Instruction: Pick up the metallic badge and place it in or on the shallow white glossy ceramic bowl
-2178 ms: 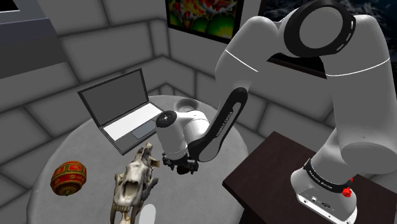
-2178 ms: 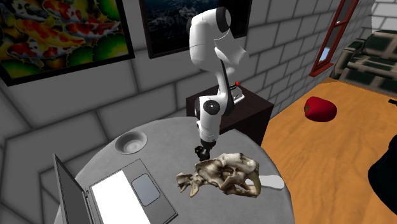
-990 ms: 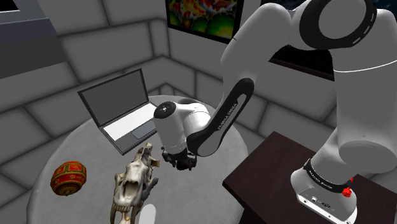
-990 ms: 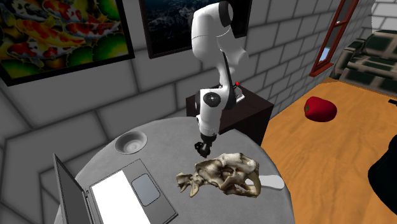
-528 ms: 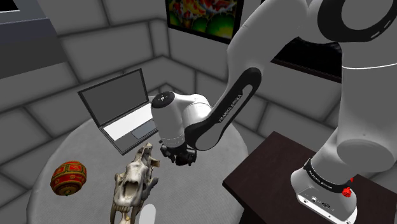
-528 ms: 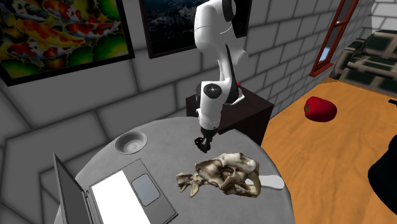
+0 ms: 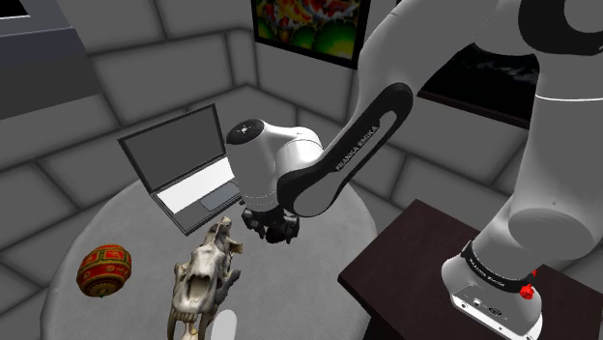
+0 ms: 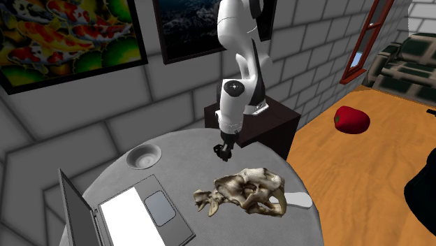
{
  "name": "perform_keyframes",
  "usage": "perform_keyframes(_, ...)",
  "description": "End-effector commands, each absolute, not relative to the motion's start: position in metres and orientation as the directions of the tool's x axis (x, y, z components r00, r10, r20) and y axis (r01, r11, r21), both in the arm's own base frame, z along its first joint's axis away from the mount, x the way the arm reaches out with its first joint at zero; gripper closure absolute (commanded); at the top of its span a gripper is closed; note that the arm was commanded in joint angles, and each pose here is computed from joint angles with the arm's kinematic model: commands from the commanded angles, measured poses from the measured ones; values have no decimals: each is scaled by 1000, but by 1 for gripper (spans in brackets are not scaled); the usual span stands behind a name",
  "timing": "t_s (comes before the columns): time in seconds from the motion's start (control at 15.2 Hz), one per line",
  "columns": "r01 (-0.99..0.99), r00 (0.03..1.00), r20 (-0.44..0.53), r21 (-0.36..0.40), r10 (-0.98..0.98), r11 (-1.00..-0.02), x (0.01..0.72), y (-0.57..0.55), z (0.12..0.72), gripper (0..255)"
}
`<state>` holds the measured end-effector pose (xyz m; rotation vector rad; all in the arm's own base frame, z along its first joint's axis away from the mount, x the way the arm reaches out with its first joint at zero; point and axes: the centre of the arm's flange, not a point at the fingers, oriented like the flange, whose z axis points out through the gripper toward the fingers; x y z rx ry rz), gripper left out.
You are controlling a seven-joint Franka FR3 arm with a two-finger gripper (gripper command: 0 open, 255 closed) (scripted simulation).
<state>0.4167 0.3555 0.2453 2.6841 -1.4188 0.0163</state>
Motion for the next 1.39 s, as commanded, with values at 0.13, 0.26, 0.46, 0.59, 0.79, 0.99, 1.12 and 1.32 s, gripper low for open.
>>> perform_keyframes(0.13,-825,564,59,89,-823,-559,437,339,252,255)
perform_keyframes(0.26,-825,564,59,89,-823,-559,458,323,252,255)
perform_keyframes(0.46,-825,564,59,89,-823,-559,488,297,253,255)
perform_keyframes(0.59,-825,564,59,89,-823,-559,509,281,254,255)
perform_keyframes(0.79,-825,564,59,89,-823,-559,539,256,255,255)
perform_keyframes(0.99,-825,564,59,89,-823,-559,570,230,256,255)
perform_keyframes(1.12,-825,564,59,89,-823,-559,590,214,256,255)
perform_keyframes(1.32,-825,564,59,89,-823,-559,621,188,257,255)
